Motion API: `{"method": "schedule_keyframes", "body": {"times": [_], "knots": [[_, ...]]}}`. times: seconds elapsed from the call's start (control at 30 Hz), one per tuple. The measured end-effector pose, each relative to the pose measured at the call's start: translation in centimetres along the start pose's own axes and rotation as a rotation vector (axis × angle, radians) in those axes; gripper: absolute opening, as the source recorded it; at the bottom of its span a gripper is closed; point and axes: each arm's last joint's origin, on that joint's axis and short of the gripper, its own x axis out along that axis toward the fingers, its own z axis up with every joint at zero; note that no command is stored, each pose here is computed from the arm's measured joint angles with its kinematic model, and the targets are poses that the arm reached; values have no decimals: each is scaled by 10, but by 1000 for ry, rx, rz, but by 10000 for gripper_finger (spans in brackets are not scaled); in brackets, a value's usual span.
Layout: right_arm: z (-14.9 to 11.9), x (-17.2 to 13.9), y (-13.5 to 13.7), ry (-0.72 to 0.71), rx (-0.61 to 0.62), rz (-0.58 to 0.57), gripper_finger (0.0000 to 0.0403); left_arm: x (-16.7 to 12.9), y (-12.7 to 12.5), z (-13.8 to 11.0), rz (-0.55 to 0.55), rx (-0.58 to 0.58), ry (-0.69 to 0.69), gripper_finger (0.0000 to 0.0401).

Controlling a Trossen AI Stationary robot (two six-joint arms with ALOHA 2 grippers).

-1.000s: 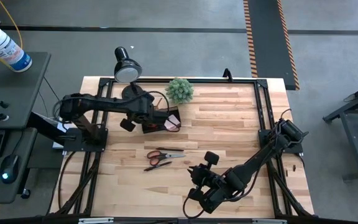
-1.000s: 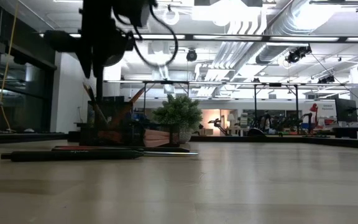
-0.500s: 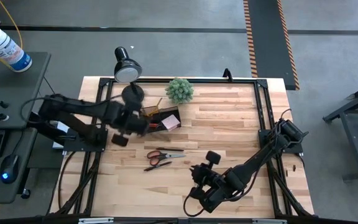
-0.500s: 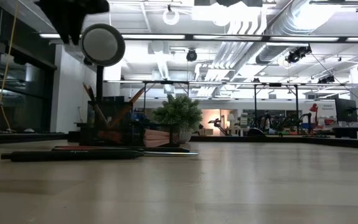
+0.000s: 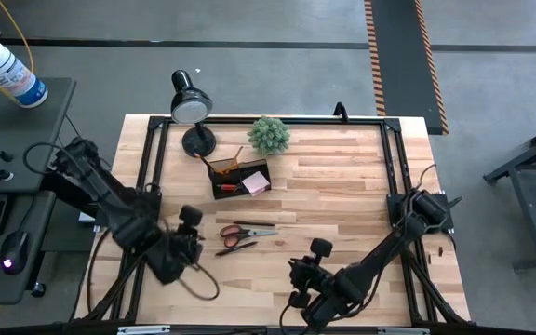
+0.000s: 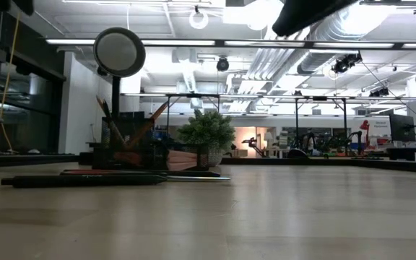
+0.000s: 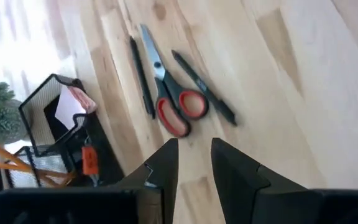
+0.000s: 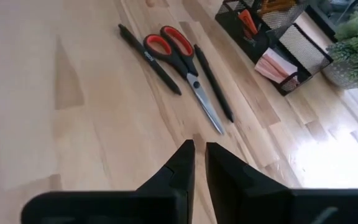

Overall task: Pick and place office supplies into organizer
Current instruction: Put the bottom pen into the desktop organizer

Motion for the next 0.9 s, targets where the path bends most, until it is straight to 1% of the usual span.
{"method": "schedule_keyframes", "body": {"times": [0.13,0.23,0.33,0.43,0.5,0.63,0.7,0.77,0.9], "knots": [[-7,8,4,7,-34,-31,31,20,-32,-23,88,-87,-73,85],[-10,15,5,22,-55,-54,28,40,-49,-45,119,-223,-120,85],[-11,22,3,19,-68,-89,26,58,-61,-61,113,-340,-195,85],[-8,28,0,16,-82,-108,26,71,-69,-70,98,-446,-297,85],[-6,31,-2,18,-80,-118,27,78,-74,-74,65,-501,-359,85],[-2,37,-6,21,-84,-133,26,93,-79,-83,8,-571,-411,85],[-1,39,-7,28,-79,-134,24,100,-82,-87,2,-599,-427,85],[-1,39,-7,27,-80,-136,23,107,-86,-88,3,-617,-429,85],[-1,39,-7,26,-78,-133,27,123,-92,-94,48,-650,-396,85]]}}
